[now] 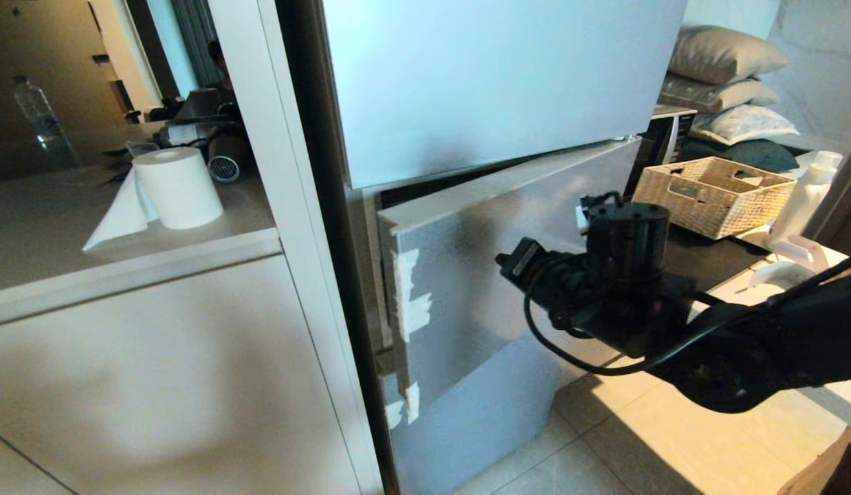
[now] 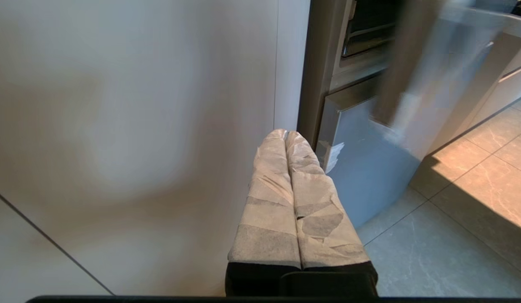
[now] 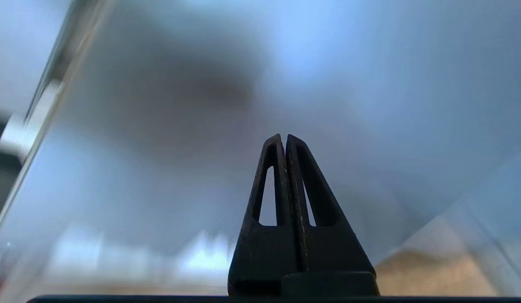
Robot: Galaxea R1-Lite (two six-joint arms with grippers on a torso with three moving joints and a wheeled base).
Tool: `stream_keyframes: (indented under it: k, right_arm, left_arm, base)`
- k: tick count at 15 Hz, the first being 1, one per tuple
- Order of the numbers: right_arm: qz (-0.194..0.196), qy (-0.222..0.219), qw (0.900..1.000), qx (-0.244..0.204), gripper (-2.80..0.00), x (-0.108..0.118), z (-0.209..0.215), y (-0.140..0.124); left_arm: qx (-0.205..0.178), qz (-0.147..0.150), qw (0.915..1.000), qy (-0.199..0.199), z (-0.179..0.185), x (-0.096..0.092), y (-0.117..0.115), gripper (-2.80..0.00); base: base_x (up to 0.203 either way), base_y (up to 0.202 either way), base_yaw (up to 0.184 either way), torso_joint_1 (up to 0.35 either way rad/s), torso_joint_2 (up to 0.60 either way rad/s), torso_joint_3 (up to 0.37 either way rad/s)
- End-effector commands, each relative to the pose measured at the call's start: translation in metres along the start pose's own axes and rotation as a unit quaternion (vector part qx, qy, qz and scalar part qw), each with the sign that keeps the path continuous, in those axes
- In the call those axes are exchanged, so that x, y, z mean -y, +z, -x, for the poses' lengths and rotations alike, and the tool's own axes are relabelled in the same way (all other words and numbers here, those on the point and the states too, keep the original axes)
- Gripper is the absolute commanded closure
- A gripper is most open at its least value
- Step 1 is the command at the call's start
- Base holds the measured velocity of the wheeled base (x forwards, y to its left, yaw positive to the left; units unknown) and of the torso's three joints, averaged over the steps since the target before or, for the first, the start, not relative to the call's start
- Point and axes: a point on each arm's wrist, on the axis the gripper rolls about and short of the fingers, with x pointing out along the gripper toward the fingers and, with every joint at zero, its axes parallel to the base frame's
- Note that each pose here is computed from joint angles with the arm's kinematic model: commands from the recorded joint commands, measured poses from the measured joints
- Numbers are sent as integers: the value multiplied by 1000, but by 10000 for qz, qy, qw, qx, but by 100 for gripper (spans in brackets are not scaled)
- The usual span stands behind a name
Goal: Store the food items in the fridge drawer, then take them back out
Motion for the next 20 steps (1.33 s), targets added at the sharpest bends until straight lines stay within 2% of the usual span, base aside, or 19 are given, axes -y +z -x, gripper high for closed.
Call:
stream_keyframes:
  k: [1,2,6,7,8,10,11,13,15,16,18,20]
  right_arm:
    - [69,583,9983,49,0,-4,-15,-14]
    - [156,721,9973,20,0,-5,-16,-14]
    - [360,787,9962,108,0,-11,8,-3]
    - [570,769,9952,196,0,-13,27,4]
    - [1020,594,9926,286,0,-8,50,6]
    - [2067,126,9767,562,0,7,94,12]
    - [2381,-34,9681,777,0,15,120,23]
    - [2822,-234,9509,1246,0,27,189,51]
    - [3132,-546,9371,1443,0,42,259,57]
    - [3245,-681,9316,1488,0,49,290,50]
    - [3464,-829,9202,1625,0,67,340,19]
    - [3796,-1018,9039,1690,0,91,366,-21]
  left_arm:
    - [-3,1,10000,0,0,0,0,0]
    - [-8,1,10000,0,0,0,0,0]
    - [-10,1,10000,0,0,0,0,0]
    - [-10,1,10000,0,0,0,0,0]
    - [-3,1,10000,0,0,0,0,0]
    - [-8,1,10000,0,0,0,0,0]
    - [-10,1,10000,0,0,0,0,0]
    - [-8,1,10000,0,0,0,0,0]
    - [-9,1,10000,0,0,0,0,0]
    - [-10,1,10000,0,0,0,0,0]
    - [-6,1,10000,0,0,0,0,0]
    - [-10,1,10000,0,0,0,0,0]
  base:
    - [0,0,0,0,0,0]
    - [0,0,0,0,0,0]
    - [0,0,0,0,0,0]
    - [0,0,0,0,0,0]
    - [0,0,0,0,0,0]
    - [0,0,0,0,0,0]
    - [0,0,0,0,0,0]
    - [0,0,0,0,0,0]
    - [0,0,0,0,0,0]
    - [0,0,0,0,0,0]
    - [0,0,0,0,0,0]
    - [0,0,0,0,0,0]
